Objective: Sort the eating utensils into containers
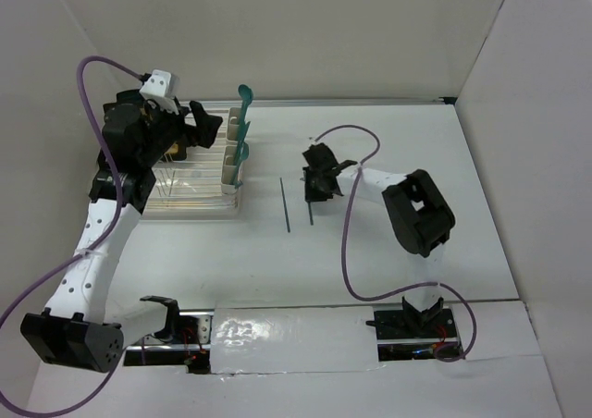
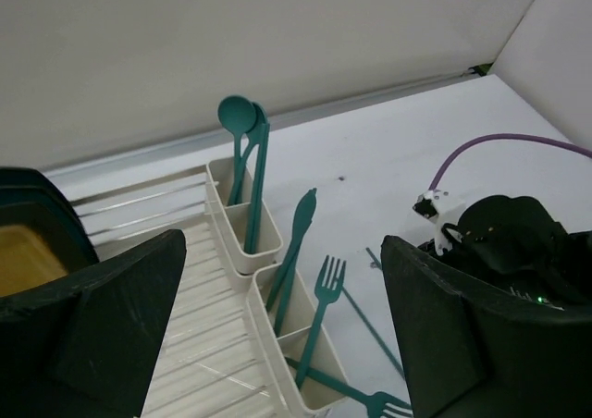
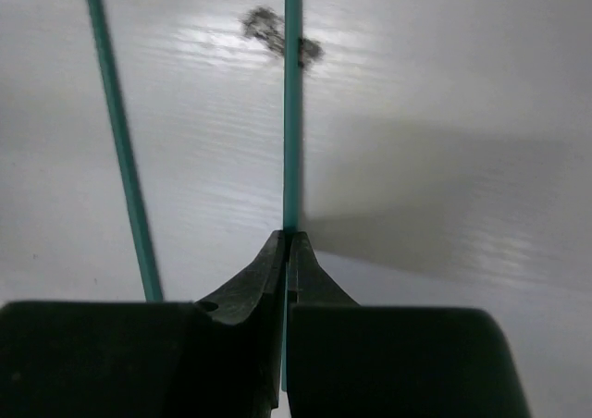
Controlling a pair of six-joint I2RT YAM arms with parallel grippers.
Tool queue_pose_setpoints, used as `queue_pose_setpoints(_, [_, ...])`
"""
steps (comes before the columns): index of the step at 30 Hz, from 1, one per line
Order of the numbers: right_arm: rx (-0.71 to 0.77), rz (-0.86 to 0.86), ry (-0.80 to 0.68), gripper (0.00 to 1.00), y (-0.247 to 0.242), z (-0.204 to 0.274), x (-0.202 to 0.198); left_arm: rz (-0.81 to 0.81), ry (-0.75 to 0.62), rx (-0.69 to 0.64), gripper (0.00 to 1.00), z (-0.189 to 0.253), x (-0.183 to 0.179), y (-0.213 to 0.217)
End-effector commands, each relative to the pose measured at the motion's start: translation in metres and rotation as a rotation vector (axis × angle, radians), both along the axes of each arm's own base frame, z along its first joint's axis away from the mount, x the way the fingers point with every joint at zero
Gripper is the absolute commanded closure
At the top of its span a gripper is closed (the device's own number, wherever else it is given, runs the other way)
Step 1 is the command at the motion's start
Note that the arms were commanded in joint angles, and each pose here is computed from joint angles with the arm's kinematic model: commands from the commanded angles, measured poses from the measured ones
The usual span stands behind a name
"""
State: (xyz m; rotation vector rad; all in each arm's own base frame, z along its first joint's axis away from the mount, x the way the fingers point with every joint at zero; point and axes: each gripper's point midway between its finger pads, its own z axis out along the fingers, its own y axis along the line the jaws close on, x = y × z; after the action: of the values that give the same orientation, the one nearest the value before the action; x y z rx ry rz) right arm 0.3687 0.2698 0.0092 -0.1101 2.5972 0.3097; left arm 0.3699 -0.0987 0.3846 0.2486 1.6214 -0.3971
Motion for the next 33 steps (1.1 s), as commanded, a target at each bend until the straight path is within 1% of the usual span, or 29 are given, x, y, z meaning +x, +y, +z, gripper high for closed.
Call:
queue_pose_setpoints(1, [0.217,0.021,-0.043,1.00,-0.003,0.059,0.005,-0.013,0.037,-0.104,0.01,0.011,0.003,-0.010])
queue_pose_setpoints(2, [0.296,0.056,-0.057,1.00,0.008,0.079,0.006,-0.072,0.034,-0.117,0.02,0.015,0.002,-0.020])
queue_pose_setpoints(3, [0.339,0.068,-0.096,1.00,0.013,0.101,0.010,-0.088,0.048,-0.127,0.02,0.015,0.005,-0.025])
queue_pose_setpoints(4, [0.369,0.085,-0.123,1.00,0.019,0.116,0.013,-0.124,0.096,-0.141,0.02,0.005,0.012,-0.040])
queue_pose_setpoints(5, [0.404,0.101,-0.153,1.00,0.026,0.132,0.016,-0.133,0.077,-0.147,0.02,0.021,0.015,-0.042])
queue_pose_setpoints(7, [0.488,0.142,-0.246,1.00,0.038,0.177,0.024,-0.185,0.142,-0.141,0.03,0.010,0.023,-0.062])
queue_pose_setpoints(11, [0.599,0.221,-0.384,1.00,0.051,0.245,0.020,-0.227,0.169,-0.172,0.04,0.017,0.029,-0.080])
queue_pose_setpoints(15, [0.684,0.269,-0.484,1.00,0.054,0.292,0.011,-0.258,0.180,-0.209,0.06,0.017,0.031,-0.093])
queue_pose_setpoints(16, [0.708,0.274,-0.513,1.00,0.054,0.308,0.008,-0.264,0.194,-0.207,0.06,0.011,0.035,-0.097])
queue_pose_setpoints(17, [0.719,0.283,-0.508,1.00,0.056,0.311,0.004,-0.271,0.191,-0.208,0.07,0.012,0.034,-0.100])
queue_pose_setpoints(18, [0.731,0.285,-0.525,1.00,0.057,0.318,0.005,-0.271,0.212,-0.206,0.08,0.003,0.039,-0.104])
queue_pose_setpoints(19, [0.738,0.279,-0.523,1.00,0.056,0.320,0.005,-0.275,0.207,-0.210,0.08,0.007,0.039,-0.106])
queue_pose_setpoints(22, [0.782,0.301,-0.582,1.00,0.060,0.344,-0.002,-0.287,0.216,-0.220,0.10,0.007,0.044,-0.115])
queue_pose_setpoints(25, [0.814,0.320,-0.629,1.00,0.063,0.362,-0.008,-0.292,0.235,-0.237,0.13,0.002,0.049,-0.123])
queue_pose_setpoints(26, [0.832,0.351,-0.647,1.00,0.067,0.376,-0.012,-0.295,0.235,-0.242,0.14,0.004,0.049,-0.125])
queue_pose_setpoints(27, [0.831,0.360,-0.634,1.00,0.070,0.374,-0.011,-0.297,0.249,-0.248,0.15,0.000,0.053,-0.128])
queue_pose_setpoints(28, [0.834,0.367,-0.636,1.00,0.073,0.376,-0.012,-0.295,0.255,-0.260,0.17,0.002,0.056,-0.130])
queue_pose_setpoints(31, [0.865,0.407,-0.650,1.00,0.081,0.386,-0.022,-0.299,0.270,-0.270,0.19,0.000,0.063,-0.137])
queue_pose_setpoints(33, [0.884,0.421,-0.672,1.00,0.083,0.397,-0.029,-0.280,0.280,-0.267,0.24,0.000,0.071,-0.137])
